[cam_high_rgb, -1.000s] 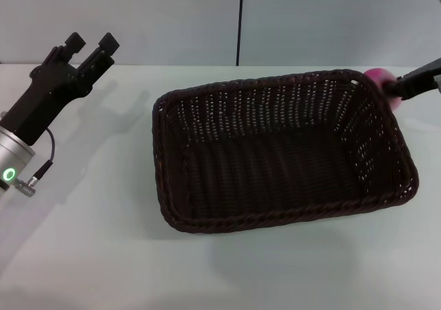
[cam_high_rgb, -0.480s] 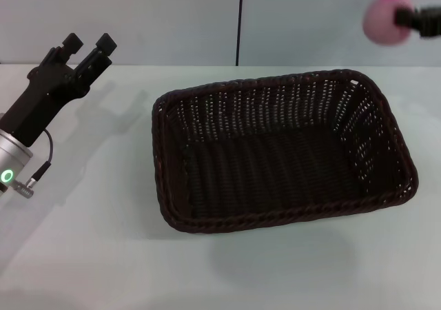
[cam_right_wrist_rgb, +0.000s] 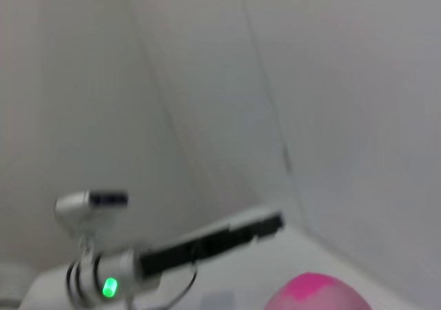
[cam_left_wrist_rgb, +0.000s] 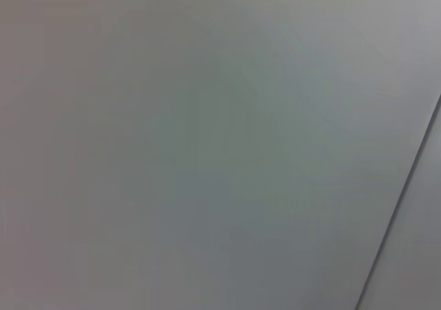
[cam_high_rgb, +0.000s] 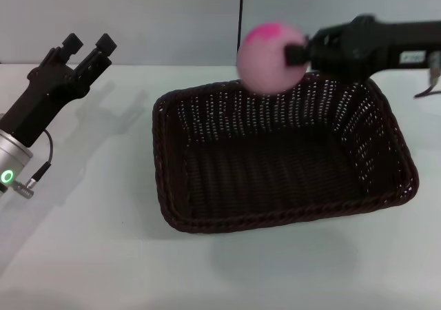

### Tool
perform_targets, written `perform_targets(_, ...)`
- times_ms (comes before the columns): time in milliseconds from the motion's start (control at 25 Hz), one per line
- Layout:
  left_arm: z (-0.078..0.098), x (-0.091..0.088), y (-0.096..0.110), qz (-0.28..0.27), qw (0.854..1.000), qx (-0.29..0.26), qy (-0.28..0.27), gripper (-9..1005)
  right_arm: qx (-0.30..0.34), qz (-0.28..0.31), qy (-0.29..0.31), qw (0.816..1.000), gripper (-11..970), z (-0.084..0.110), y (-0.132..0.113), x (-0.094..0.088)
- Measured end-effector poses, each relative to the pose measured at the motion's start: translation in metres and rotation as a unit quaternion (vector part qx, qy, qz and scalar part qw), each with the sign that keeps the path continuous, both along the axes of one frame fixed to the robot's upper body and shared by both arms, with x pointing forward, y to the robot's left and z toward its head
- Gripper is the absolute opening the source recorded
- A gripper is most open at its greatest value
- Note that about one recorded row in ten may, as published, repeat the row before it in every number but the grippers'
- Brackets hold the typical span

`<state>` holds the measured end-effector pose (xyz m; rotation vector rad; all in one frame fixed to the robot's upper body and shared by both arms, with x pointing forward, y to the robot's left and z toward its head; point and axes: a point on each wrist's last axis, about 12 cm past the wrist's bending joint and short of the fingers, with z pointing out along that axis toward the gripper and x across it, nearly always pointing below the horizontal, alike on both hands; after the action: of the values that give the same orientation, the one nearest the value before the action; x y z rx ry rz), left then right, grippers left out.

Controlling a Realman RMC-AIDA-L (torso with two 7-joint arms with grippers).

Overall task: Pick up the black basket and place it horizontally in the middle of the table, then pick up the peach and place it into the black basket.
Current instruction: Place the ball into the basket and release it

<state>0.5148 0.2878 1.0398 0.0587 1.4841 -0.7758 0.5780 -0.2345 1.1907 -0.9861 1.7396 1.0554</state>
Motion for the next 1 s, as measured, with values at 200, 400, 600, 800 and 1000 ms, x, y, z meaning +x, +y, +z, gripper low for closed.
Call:
perform_targets(200,-0.002,-0.003,0.002,0.003,1.0,-0.001,0.003,841,-0.02,0.016,0.02,0.999,95,-0.008,0.011,0.003)
perform_targets(400,-0.003,-0.005,0.003,0.005,1.0,-0.001,0.005,840,-0.016,0.015,0.019,1.0,261,-0.007,0.011,0.003)
perform_targets(600,-0.002,-0.006,0.003,0.002,1.0,-0.003,0.0,840,0.003,-0.003,0.02,1.0,502,-0.007,0.001,0.001)
perform_targets(800,0.001,-0.01,0.009,0.018,1.0,-0.019,-0.014,840,0.088,-0.053,-0.025,0.994,510,-0.011,-0.028,-0.011)
perform_targets(1000,0.003,-0.017,0.019,0.045,0.998,-0.035,-0.028,840,0.2,-0.152,-0.109,0.962,512,-0.033,-0.069,-0.032)
